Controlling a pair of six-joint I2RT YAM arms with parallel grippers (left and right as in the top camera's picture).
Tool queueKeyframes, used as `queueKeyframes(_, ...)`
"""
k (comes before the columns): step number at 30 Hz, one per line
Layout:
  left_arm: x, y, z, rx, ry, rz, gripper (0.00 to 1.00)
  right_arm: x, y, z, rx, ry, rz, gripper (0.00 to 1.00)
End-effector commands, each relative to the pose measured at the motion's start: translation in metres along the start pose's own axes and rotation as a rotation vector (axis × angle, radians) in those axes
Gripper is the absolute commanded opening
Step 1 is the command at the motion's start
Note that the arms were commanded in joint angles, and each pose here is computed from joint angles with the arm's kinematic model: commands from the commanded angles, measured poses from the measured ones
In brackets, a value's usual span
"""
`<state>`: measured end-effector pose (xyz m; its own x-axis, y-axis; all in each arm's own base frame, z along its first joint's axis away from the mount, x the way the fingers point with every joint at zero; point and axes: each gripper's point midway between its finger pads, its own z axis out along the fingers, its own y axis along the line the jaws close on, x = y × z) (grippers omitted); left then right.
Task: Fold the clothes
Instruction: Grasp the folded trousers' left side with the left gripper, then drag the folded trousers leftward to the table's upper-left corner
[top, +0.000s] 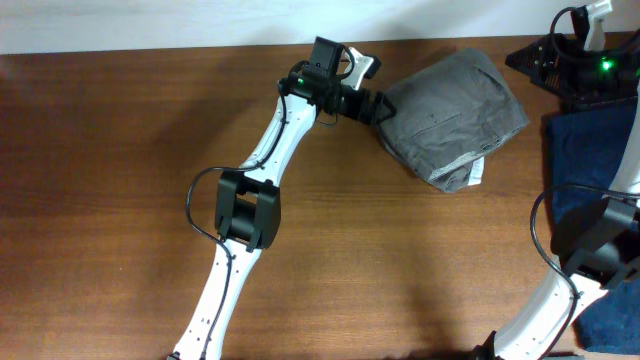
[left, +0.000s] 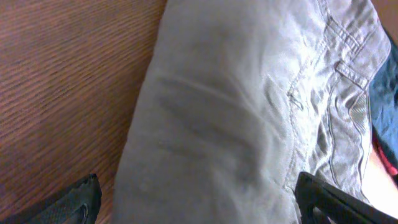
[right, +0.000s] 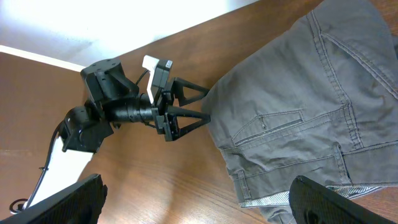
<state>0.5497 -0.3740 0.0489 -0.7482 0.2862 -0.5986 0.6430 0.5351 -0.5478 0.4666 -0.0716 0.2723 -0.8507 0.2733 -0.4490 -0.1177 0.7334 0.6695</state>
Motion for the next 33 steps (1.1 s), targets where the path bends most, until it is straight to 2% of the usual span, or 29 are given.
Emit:
queueKeyframes(1,0.021,0.009,0.021,0.03,0.029,-0.117,0.99,0.002,0.002,0.002,0.0,0.011,-0.015,0.99)
queueKeyframes(4,0.027,0.009,0.025,0.032,0.043,-0.129,0.99,0.005,0.005,0.004,-0.004,0.023,-0.016,0.99)
queueKeyframes(5,0.029,0.009,0.026,0.031,0.048,-0.132,0.94,0.006,0.006,0.005,-0.006,0.027,-0.02,0.99)
queueKeyframes(6,0.032,0.009,0.029,0.032,0.057,-0.137,0.72,0.007,0.006,0.005,-0.008,0.033,-0.026,0.98)
queueKeyframes(13,0.036,0.012,0.03,0.03,0.063,-0.146,0.01,0.009,0.007,0.005,-0.009,0.04,-0.02,0.99)
queueKeyframes(22,0.035,0.045,0.006,-0.005,0.047,-0.203,0.01,0.01,0.007,0.005,-0.01,0.044,-0.015,0.99)
queueKeyframes(29,0.046,0.114,-0.059,-0.086,0.038,-0.376,0.0,0.01,0.007,0.005,-0.01,0.043,-0.015,0.99)
queueKeyframes(33,0.057,0.157,-0.105,-0.133,0.013,-0.54,0.0,0.01,0.007,0.005,-0.01,0.043,-0.016,0.99)
